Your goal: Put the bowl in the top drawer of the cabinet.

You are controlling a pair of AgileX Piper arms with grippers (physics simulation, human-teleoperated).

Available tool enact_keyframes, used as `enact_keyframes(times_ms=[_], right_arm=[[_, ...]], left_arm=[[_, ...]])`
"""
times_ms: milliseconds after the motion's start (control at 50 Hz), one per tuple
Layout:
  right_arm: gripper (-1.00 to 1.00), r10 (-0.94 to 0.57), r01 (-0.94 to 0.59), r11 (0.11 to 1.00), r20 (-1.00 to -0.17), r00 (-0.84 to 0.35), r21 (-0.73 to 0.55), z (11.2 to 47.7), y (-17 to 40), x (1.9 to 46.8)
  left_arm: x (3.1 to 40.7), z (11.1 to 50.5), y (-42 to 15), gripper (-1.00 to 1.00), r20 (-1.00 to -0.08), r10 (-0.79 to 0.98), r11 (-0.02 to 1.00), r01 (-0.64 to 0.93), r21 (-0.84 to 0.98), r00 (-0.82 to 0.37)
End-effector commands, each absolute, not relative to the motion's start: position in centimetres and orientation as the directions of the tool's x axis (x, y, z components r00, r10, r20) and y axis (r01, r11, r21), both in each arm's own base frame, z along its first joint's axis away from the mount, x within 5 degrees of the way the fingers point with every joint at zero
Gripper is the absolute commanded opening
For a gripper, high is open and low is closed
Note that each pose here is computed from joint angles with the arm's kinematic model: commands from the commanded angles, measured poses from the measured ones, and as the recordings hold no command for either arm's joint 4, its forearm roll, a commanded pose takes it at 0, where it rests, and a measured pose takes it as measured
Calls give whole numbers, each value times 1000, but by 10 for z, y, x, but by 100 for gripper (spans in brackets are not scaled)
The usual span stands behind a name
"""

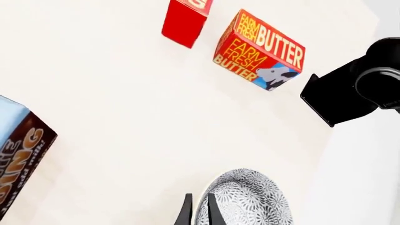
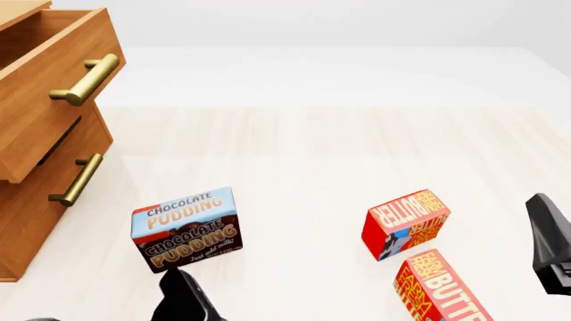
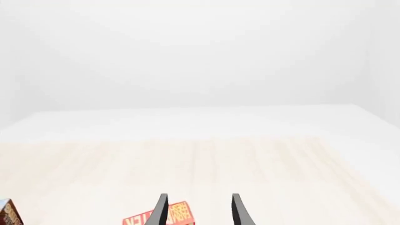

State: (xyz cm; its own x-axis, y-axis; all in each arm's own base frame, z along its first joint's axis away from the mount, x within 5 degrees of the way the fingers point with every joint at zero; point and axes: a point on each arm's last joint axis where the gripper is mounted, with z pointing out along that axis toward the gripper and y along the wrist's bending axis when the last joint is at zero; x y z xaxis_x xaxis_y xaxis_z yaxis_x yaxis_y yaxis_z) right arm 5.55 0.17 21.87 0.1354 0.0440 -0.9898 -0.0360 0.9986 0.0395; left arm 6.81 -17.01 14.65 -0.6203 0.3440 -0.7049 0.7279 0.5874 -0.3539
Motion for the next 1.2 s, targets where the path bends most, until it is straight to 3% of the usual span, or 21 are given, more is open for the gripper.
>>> enact_keyframes(times_ms=[20, 600, 1200], right_arm=[[100, 48, -44, 998, -989, 140, 42, 219, 2, 55], [100, 55, -58, 997, -987, 150, 47, 220, 3, 55], [100, 60, -71, 996, -986, 155, 49, 221, 3, 55]], left_arm=[[67, 162, -176, -100, -712, 367, 570, 750, -337, -599], [79, 219, -171, -100, -764, 378, 570, 782, -254, -524], [104, 289, -147, -100, -831, 352, 637, 761, -126, -431]])
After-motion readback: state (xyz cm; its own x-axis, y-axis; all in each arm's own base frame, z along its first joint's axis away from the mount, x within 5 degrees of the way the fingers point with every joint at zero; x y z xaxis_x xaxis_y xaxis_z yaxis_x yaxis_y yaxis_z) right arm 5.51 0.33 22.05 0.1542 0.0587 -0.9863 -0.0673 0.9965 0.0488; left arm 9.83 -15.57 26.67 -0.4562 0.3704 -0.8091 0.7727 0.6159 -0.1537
